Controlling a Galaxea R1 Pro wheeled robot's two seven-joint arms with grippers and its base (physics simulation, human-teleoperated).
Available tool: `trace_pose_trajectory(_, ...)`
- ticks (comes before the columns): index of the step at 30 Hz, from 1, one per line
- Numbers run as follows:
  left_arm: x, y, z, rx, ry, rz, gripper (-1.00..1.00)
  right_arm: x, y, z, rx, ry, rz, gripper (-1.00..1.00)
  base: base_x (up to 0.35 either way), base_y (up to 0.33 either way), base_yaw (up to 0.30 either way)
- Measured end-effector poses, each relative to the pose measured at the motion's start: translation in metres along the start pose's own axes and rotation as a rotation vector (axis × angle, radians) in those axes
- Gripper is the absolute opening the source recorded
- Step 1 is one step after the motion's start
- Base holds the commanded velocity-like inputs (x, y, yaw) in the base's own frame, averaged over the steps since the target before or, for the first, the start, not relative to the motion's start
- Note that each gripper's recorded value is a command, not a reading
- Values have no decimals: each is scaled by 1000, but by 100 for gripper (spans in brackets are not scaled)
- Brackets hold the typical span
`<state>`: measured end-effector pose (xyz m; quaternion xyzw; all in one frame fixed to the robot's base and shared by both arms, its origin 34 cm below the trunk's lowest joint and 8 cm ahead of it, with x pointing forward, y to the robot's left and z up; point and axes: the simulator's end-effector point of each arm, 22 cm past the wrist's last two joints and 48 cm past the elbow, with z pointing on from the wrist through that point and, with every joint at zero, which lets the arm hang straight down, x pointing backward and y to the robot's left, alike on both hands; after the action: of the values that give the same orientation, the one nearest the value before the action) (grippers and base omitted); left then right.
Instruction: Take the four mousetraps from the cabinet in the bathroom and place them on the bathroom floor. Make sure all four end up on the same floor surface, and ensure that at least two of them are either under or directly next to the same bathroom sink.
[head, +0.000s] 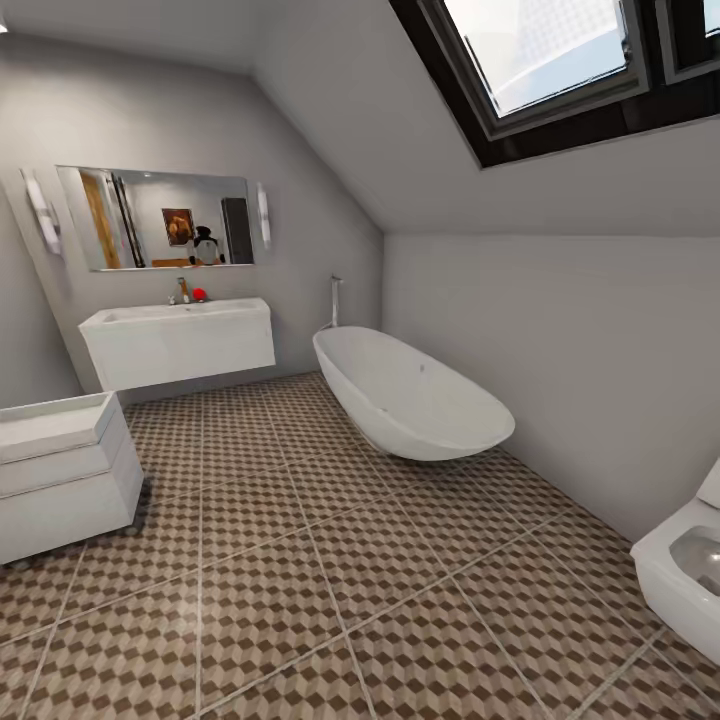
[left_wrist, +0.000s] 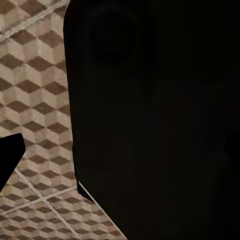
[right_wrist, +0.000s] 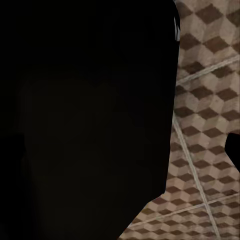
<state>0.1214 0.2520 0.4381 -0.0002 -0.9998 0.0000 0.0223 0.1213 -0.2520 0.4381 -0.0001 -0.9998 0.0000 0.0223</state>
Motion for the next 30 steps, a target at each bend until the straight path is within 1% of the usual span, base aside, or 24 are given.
trace_pose_trajectory(1,0,0,0,0,0,0,100,0,0,0,0,0,0,100,0,0,0)
trace_pose_trajectory(2,-5,-6,0,11,-11,-1,100,-8,-2,0,0,-16,-10,100,0,0,0)
trace_pose_trajectory(4,-6,-12,0,19,-14,-1,100,-14,-2,0,0,-32,-12,100,0,0,0)
trace_pose_trajectory(9,-6,-11,0,18,-14,-1,100,-18,-2,0,0,-39,-13,100,0,0,0)
trace_pose_trajectory(12,-13,-7,0,12,-35,-2,100,-43,-1,-1,-1,-90,-14,100,0,0,0)
trace_pose_trajectory(22,-16,-5,0,9,-41,-5,100,-125,-3,-12,2,-255,-2,100,0,0,0)
trace_pose_trajectory(23,-18,-1,0,4,-47,-4,100,-132,0,-13,0,-269,2,100,0,0,0)
trace_pose_trajectory(30,-37,0,-1,2,-86,1,100,-141,3,-16,-4,-309,-5,100,0,0,0)
